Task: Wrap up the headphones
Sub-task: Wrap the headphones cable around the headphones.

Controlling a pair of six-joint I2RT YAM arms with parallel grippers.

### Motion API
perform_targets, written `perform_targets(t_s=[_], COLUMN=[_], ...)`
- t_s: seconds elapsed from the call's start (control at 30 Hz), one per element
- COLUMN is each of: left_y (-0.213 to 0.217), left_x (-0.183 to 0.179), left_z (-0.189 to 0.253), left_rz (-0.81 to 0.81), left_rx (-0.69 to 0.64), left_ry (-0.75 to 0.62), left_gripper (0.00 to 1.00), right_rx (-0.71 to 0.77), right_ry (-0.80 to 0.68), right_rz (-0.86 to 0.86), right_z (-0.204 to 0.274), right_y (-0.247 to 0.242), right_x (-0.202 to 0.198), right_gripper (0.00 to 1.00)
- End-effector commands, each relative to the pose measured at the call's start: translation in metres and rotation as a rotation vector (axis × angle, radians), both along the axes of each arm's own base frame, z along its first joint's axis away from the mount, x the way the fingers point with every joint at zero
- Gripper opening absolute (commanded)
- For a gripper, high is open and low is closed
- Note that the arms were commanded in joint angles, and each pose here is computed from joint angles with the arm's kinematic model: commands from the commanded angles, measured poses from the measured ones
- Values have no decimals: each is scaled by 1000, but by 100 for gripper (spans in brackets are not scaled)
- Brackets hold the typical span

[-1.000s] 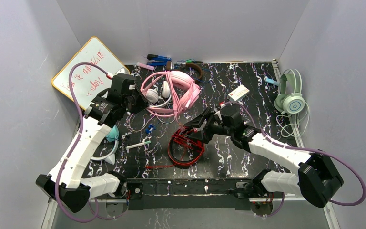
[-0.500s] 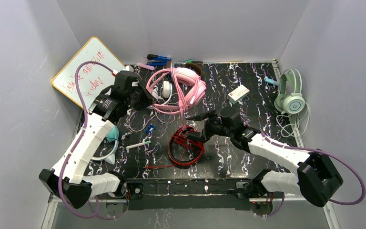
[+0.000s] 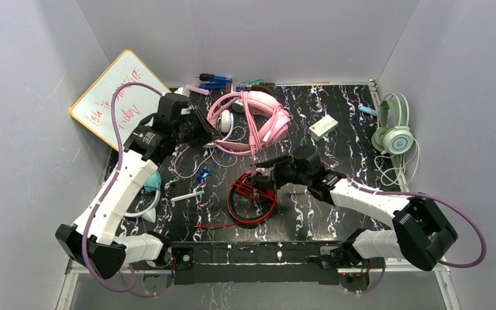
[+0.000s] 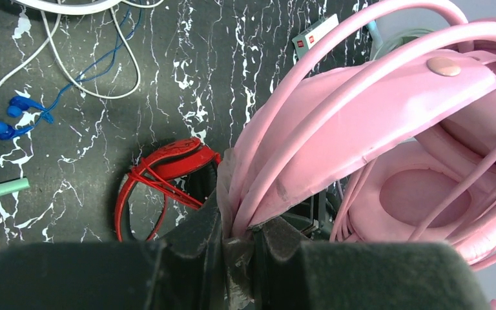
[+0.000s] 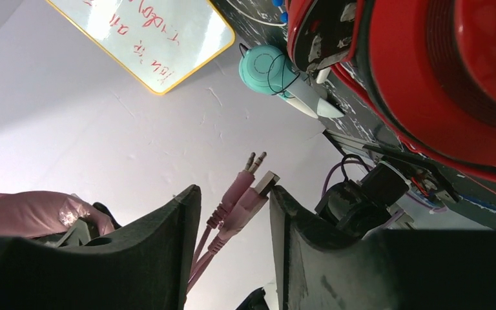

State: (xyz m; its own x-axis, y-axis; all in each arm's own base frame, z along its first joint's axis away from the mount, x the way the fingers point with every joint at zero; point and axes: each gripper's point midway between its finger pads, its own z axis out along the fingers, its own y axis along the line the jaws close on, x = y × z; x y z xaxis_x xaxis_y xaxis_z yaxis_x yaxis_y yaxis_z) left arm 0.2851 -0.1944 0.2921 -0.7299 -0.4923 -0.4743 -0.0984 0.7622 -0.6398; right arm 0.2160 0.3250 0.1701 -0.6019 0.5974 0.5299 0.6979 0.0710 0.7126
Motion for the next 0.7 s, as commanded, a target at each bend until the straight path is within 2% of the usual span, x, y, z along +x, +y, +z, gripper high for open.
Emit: perform_targets(t_s=[0.0, 0.13, 0.27, 0.37, 0.67], left_y=[-16, -19, -21, -22, -32], left_x=[-1, -2, -4, -6, -10], left_z=[37, 32, 28, 24, 8], left_rz=[-60, -75, -87, -107, -150], left_rx=[-113, -119, -121, -120, -116], left_ry=[-89, -76, -68, -59, -27], left_gripper=[0, 0, 0, 0, 0], right_rx=[67, 73, 46, 8, -69], right_ry=[-67, -88, -101, -146, -224], right_rz=[-20, -18, -33, -90, -115], right_z=[29, 35, 33, 28, 18], right_y=[7, 9, 4, -16, -61], right_x=[11, 14, 17, 34, 68], right_gripper=[50, 45, 20, 3, 1])
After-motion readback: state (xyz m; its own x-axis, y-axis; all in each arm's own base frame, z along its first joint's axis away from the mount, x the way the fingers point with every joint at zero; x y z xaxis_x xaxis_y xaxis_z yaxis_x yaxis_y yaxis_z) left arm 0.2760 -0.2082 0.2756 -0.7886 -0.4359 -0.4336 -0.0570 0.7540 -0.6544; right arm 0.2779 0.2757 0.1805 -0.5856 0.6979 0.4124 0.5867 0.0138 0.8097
